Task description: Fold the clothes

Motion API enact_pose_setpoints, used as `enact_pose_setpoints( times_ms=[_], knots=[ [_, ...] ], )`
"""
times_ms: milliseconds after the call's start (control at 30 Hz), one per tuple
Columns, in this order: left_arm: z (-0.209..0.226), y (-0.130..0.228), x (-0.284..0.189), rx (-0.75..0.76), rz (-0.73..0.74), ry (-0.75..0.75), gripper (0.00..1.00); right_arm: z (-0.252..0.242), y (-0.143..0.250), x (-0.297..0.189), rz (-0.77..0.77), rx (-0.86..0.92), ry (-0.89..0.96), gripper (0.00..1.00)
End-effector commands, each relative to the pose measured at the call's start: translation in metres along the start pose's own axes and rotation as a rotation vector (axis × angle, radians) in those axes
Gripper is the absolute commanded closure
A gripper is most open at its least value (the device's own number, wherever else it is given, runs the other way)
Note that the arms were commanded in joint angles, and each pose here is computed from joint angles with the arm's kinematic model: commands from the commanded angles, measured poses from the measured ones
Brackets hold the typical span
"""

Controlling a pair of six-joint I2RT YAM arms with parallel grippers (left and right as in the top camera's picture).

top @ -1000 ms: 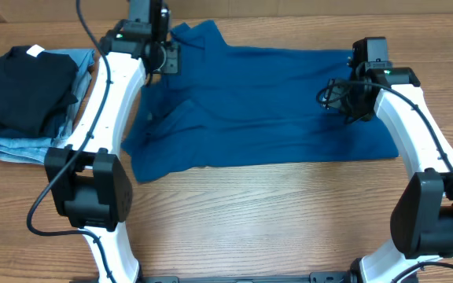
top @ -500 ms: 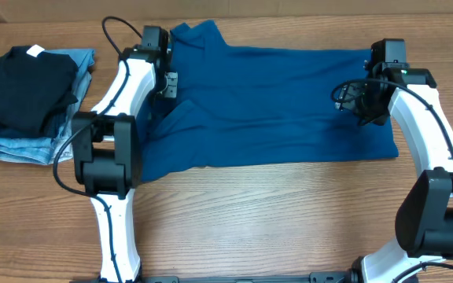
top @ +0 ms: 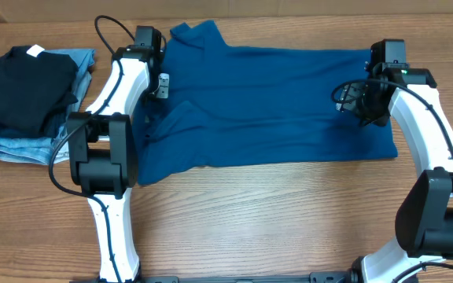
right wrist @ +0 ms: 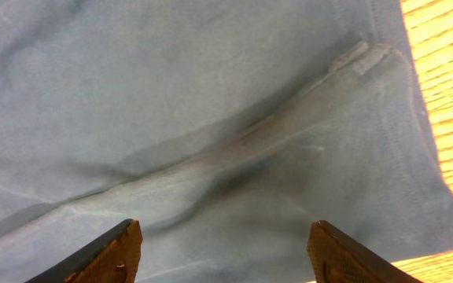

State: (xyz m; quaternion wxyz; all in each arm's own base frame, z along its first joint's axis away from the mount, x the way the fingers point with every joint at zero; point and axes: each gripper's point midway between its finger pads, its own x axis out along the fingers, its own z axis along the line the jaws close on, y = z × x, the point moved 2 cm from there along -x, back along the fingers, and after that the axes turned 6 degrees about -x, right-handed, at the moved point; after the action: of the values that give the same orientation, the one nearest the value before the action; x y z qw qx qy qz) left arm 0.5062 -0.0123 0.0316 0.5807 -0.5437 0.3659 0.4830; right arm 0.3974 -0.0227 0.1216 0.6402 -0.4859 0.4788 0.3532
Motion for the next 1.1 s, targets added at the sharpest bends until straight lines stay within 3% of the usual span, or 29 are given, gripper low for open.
enact_pose_setpoints(
  times_ms=[0, 167, 267, 400, 433, 467, 500, 533, 567, 600, 833, 1067],
  knots=[
    [0.025, 0.005, 0.007, -0.086, 0.030, -0.045, 0.83, -0.004, -0.009, -0.006, -0.034, -0.005, 0.029, 0.27],
    [0.024, 0.010, 0.006, -0.083, 0.054, -0.043, 0.79, -0.004, -0.011, -0.007, -0.046, -0.030, 0.027, 0.26],
    [0.019, -0.001, -0.002, -0.084, 0.022, -0.020, 0.59, -0.001, -0.023, -0.007, -0.100, -0.030, 0.015, 0.25],
    [-0.007, -0.039, -0.041, -0.091, -0.063, 0.161, 0.33, 0.007, -0.040, -0.010, -0.175, -0.062, -0.026, 0.28],
    [-0.015, -0.054, -0.060, -0.090, -0.106, 0.225, 0.29, 0.008, -0.046, -0.011, -0.199, -0.062, -0.029, 0.31],
    [-0.021, -0.064, -0.073, -0.089, -0.141, 0.266, 0.21, 0.010, -0.052, -0.012, -0.227, -0.062, -0.034, 0.41],
    [-0.030, -0.077, -0.091, -0.081, -0.188, 0.313, 0.13, 0.012, -0.062, -0.012, -0.269, -0.066, -0.042, 0.53],
    [-0.033, -0.083, -0.098, -0.076, -0.213, 0.329, 0.09, 0.013, -0.068, -0.010, -0.294, -0.078, -0.045, 0.74],
    [-0.035, -0.086, -0.101, -0.073, -0.227, 0.332, 0.09, 0.014, -0.074, -0.008, -0.314, -0.088, -0.045, 0.89],
    [-0.037, -0.087, -0.102, -0.070, -0.232, 0.334, 0.10, 0.014, -0.077, -0.005, -0.324, -0.093, -0.044, 0.96],
    [-0.036, -0.073, -0.094, -0.066, -0.170, 0.317, 0.12, 0.017, -0.095, 0.063, -0.345, -0.133, -0.036, 0.96],
    [-0.032, -0.065, -0.091, -0.052, -0.136, 0.286, 0.14, 0.014, -0.085, 0.126, -0.288, -0.159, -0.024, 0.96]
  ],
)
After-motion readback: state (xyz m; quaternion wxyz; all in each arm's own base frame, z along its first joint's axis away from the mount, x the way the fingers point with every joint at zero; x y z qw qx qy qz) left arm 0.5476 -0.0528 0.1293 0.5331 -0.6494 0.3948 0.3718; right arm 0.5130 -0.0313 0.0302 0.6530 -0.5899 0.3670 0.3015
